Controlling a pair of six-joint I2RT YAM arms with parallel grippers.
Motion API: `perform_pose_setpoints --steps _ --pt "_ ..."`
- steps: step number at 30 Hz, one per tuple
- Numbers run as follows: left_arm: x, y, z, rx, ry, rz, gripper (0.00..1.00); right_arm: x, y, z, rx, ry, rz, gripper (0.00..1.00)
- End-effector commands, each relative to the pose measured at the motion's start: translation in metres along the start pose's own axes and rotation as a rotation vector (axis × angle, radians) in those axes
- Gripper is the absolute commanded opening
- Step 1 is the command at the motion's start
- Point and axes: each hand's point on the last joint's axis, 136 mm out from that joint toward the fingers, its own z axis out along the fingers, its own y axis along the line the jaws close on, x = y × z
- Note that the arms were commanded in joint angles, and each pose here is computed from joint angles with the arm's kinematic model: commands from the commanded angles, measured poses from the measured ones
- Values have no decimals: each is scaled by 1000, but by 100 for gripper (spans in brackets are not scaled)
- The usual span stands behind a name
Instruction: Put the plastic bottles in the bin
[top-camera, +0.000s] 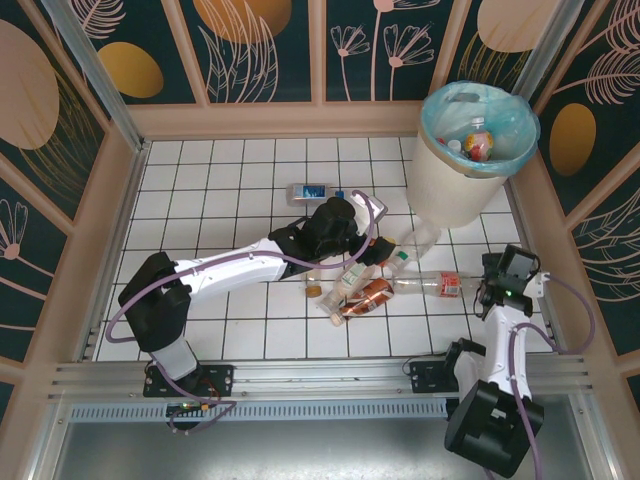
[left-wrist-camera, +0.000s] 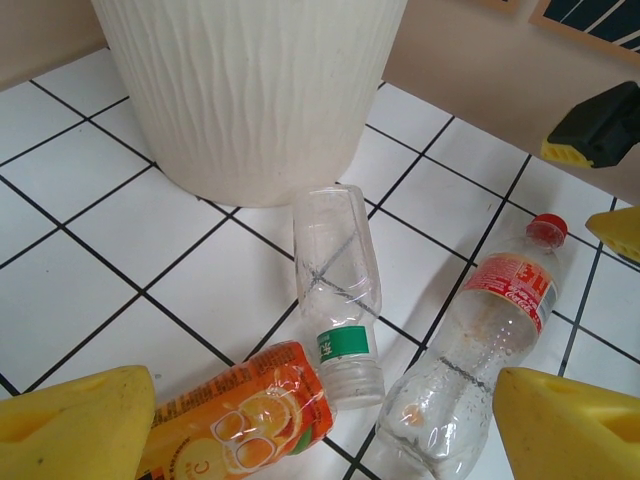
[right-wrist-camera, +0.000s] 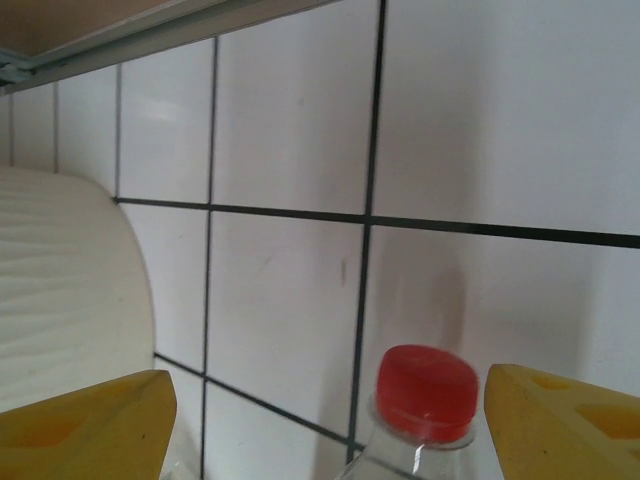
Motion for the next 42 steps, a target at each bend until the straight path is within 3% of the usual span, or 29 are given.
perform_pose_setpoints --steps 1,15,21,28,42 --pt "-15 -3 -3 4 -31 -7 88 -9 -6 9 9 -33 25 82" --pt "-16 3 12 -34 10 -65 85 23 -12 41 -77 136 37 75" --pt "-23 4 11 -47 1 -75 85 25 -17 44 -112 156 40 56" --pt "-29 8 10 -74 -2 -67 85 6 -10 36 -151 97 -10 33" --pt "-54 1 3 -48 -57 -53 85 2 -2 16 -246 66 -45 12"
